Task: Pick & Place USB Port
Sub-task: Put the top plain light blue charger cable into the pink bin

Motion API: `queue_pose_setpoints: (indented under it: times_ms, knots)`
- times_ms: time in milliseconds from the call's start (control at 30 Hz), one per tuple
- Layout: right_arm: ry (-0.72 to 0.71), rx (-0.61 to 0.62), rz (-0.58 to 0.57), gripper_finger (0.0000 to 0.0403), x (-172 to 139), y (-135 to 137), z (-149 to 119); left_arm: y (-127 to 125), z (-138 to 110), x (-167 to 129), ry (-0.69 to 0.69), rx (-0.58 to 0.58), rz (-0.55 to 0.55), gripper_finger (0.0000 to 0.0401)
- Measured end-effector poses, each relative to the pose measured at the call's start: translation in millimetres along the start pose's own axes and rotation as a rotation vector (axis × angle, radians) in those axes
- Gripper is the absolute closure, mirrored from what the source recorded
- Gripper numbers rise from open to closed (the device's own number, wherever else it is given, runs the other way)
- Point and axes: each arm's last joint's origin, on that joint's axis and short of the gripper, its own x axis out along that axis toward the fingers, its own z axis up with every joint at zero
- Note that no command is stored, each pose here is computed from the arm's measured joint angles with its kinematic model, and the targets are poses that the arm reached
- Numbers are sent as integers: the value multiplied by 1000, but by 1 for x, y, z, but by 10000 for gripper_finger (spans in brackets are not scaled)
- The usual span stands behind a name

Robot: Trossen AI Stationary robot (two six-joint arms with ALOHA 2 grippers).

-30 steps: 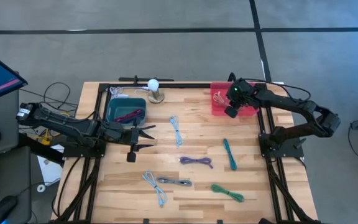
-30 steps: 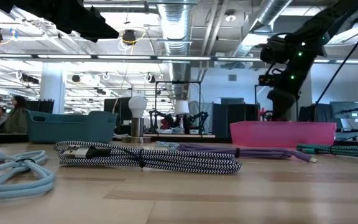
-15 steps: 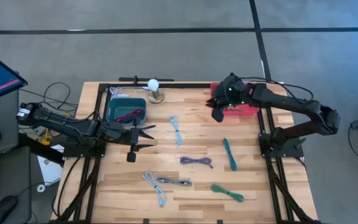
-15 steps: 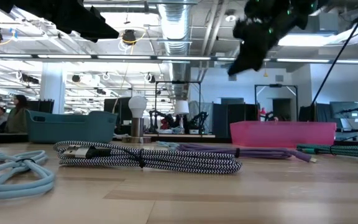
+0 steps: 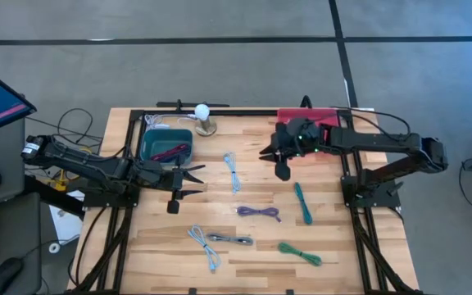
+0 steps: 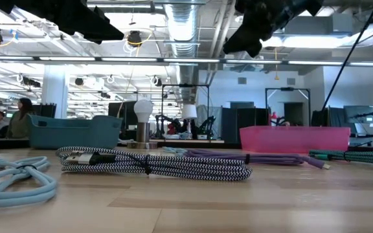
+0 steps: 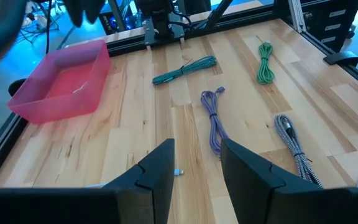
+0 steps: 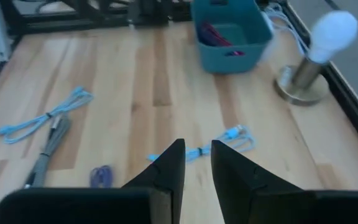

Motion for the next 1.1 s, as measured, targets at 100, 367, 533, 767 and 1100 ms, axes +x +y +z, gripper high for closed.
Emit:
queue_pose_setpoints:
  times_ms: [100, 367, 533, 767, 1100]
  knots:
    - [-4, -15, 24, 332, 1, 8, 1, 0, 0, 0, 0, 0, 0, 270]
    - [34, 41, 56, 332, 2, 20, -2, 0, 0, 0, 0, 0, 0, 270]
    - [24, 36, 63, 332, 2, 22, -1, 0, 0, 0, 0, 0, 0, 270]
    - [38, 46, 80, 332, 2, 23, -3, 0, 0, 0, 0, 0, 0, 270]
    - [34, 60, 134, 332, 2, 24, -2, 0, 0, 0, 0, 0, 0, 270]
